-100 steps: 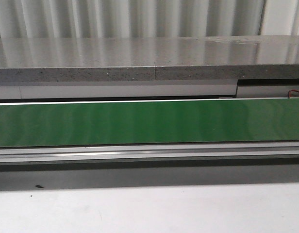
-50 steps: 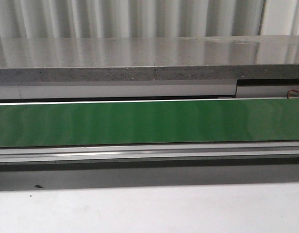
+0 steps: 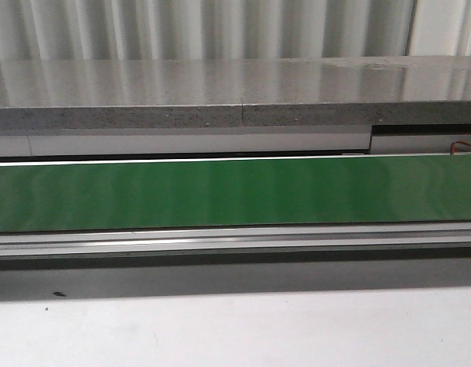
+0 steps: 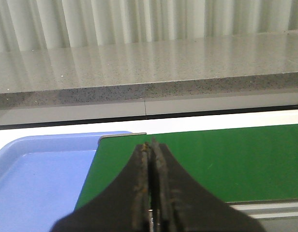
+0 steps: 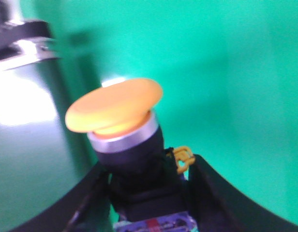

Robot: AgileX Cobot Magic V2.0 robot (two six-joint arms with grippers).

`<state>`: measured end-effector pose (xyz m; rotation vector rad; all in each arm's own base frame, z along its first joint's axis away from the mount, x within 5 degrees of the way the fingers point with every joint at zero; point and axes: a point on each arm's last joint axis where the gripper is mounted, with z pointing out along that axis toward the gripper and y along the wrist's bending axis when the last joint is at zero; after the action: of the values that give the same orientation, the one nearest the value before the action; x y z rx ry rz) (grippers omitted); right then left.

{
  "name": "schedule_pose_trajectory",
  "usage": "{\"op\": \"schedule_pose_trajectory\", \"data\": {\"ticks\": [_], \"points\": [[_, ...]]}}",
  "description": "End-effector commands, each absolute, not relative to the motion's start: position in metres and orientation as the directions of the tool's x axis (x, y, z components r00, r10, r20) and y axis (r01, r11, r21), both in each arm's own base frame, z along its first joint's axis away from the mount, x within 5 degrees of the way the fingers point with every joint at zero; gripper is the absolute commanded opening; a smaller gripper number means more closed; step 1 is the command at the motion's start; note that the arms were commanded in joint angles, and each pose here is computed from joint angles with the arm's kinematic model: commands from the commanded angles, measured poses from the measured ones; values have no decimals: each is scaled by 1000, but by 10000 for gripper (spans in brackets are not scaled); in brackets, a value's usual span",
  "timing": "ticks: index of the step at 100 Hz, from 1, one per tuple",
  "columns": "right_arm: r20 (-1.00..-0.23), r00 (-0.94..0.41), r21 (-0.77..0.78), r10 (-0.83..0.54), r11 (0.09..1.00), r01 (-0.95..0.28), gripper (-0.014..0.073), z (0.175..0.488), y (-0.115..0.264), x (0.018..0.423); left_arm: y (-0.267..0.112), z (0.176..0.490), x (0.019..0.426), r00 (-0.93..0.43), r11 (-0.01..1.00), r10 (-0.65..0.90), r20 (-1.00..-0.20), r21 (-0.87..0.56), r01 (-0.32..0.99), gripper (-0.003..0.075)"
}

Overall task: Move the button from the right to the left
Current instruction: 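Grasp the yellow-capped button with the right gripper and lift it, then carry the button over the belt and release it with the right gripper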

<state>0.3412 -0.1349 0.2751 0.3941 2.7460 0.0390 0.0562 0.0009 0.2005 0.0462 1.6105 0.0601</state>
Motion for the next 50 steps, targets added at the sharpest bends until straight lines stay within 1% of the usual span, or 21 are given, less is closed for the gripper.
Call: {"op": "schedule_pose_trajectory", "data": {"ticks": [1,5,11,17,23,34,50], "points": [[-450,-854,93,262,965,246,195,321,-112,331,0,196,55,30,998,57,-998,57,4,-21],[-442,-857,103,263,964,243,195,324,-104,330,0,196,55,30,998,57,-998,57,4,-20],[-410,-872,119,268,963,240,195,326,-92,328,0,196,55,30,998,57,-998,57,4,-20],[-368,-889,133,274,961,241,195,323,-81,327,0,196,55,30,998,57,-998,57,4,-20],[-344,-901,136,264,964,230,195,318,-71,328,0,196,55,30,998,57,-998,57,4,-21],[-331,-910,141,250,967,215,195,308,-55,330,0,196,55,30,998,57,-998,57,4,-20],[-309,-907,151,288,956,252,195,287,-46,339,0,196,55,30,998,57,-998,57,4,-20]]}}
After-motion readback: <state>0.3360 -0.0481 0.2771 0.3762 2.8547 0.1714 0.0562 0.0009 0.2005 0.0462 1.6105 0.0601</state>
